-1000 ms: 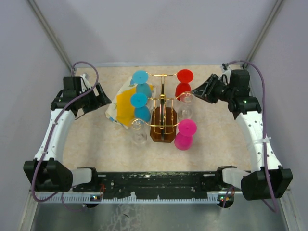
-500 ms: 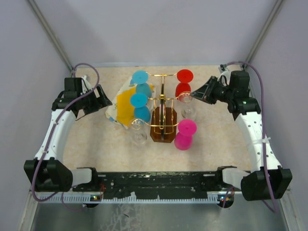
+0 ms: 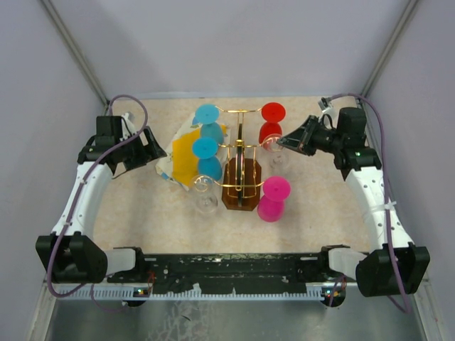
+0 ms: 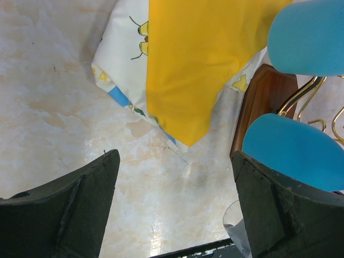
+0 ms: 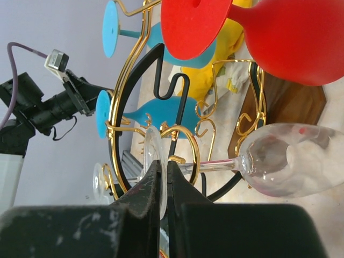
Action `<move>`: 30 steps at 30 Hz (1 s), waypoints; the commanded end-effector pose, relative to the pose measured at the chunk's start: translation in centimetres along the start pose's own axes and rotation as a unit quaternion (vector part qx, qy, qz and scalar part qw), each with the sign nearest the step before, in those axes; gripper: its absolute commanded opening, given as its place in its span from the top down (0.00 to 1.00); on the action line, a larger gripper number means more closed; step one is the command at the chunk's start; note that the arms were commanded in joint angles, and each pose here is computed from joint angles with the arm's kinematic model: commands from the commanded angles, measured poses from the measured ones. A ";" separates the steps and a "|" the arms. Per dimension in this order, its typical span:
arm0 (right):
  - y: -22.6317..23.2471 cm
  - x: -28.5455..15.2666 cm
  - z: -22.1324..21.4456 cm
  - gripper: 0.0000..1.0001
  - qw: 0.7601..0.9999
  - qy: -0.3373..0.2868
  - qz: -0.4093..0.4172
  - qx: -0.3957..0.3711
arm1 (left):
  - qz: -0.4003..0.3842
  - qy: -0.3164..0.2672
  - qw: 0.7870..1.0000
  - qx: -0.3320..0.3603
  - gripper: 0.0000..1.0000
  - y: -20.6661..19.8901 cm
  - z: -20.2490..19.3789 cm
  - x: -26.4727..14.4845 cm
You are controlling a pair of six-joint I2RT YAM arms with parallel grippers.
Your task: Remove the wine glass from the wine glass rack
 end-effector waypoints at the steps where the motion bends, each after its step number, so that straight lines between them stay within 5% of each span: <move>1: 2.4 -0.9 -0.2 1.00 0.998 0.003 0.050 -0.024 | -0.009 -0.010 1.000 0.005 0.09 -0.2 0.2 -0.1; 30: 2.3 -2.1 2.6 1.00 0.997 -0.059 -0.021 -0.047 | -0.047 -0.002 0.999 0.012 0.09 -1.1 -0.2 0.0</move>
Point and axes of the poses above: each gripper's point midway between its finger pads, its own x axis out along the fingers, its own y axis along the line the jaws close on, z = x × y, the point moved 4 cm from there along -x, back along the fingers, and after that the axes turned 8 degrees about x, right-handed, at the moved point
